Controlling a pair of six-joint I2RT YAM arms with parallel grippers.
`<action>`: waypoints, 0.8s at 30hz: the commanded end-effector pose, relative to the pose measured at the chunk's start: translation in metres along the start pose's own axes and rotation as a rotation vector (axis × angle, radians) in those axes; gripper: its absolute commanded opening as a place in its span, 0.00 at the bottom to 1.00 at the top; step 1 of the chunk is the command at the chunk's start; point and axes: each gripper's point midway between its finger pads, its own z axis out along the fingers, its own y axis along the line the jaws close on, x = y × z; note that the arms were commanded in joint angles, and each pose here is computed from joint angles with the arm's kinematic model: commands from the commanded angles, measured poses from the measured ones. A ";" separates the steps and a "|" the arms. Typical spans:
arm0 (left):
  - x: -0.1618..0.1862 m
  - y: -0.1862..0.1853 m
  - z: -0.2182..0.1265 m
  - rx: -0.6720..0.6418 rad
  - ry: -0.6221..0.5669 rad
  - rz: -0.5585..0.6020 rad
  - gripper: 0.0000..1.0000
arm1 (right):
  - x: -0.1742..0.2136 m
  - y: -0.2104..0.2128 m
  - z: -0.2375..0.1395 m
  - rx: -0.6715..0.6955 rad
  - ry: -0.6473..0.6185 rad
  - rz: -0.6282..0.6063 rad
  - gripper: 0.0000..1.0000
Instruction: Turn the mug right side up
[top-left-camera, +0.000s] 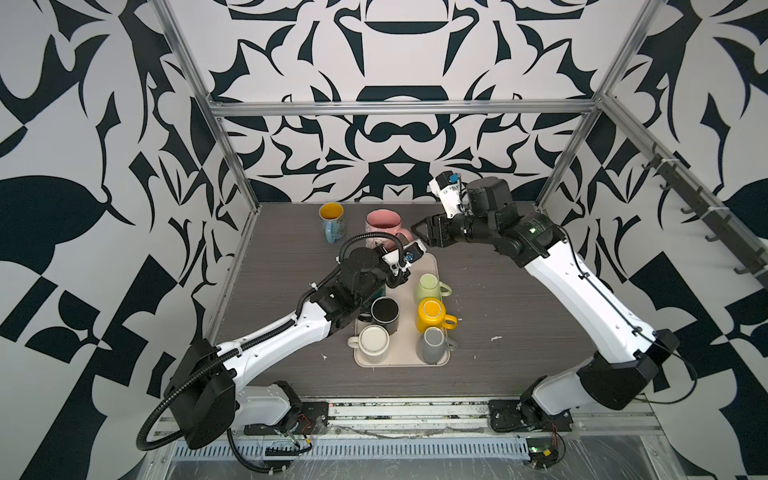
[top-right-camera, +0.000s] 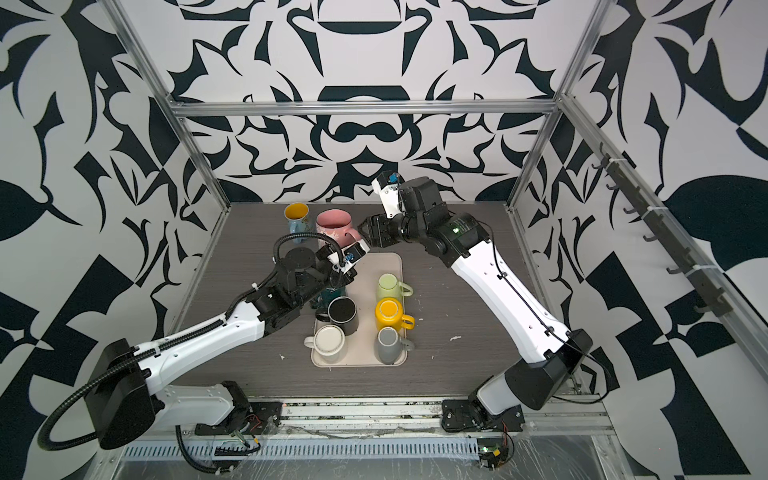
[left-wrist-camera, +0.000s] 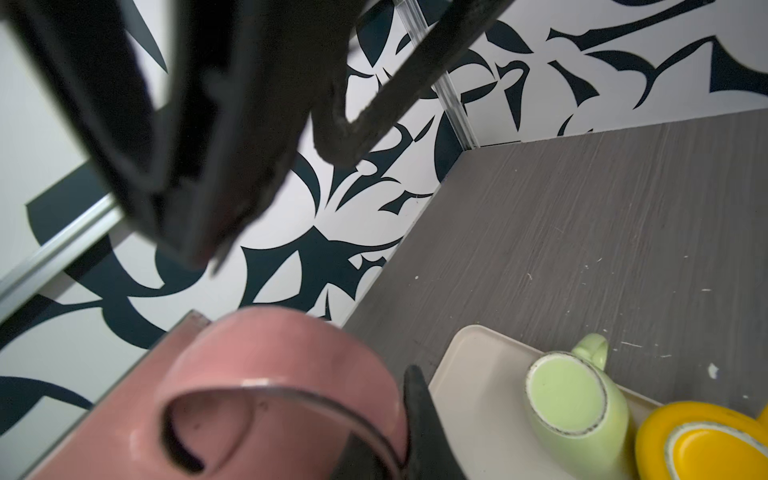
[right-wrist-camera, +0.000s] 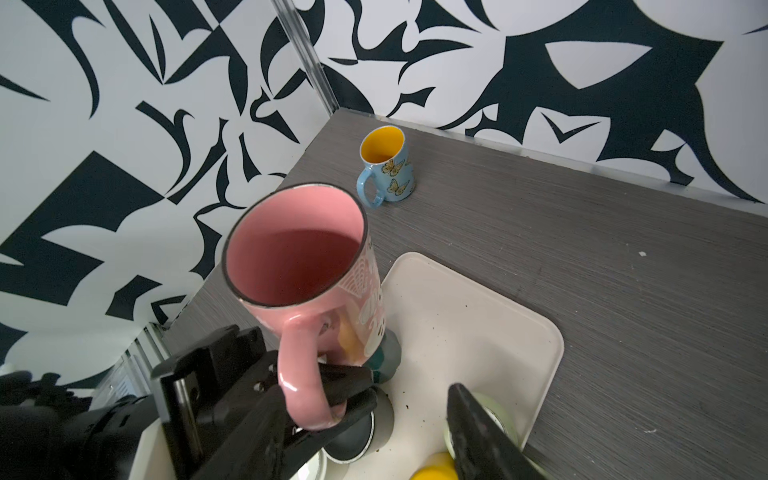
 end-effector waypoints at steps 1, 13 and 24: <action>-0.037 0.034 -0.011 -0.166 -0.119 0.117 0.00 | -0.007 0.016 -0.015 -0.060 -0.009 -0.031 0.66; -0.024 0.021 0.008 -0.177 -0.058 0.262 0.00 | 0.005 0.021 -0.004 -0.111 0.074 -0.026 0.63; -0.035 0.015 0.005 -0.182 -0.090 0.288 0.00 | 0.016 0.006 0.011 -0.049 0.133 -0.019 0.61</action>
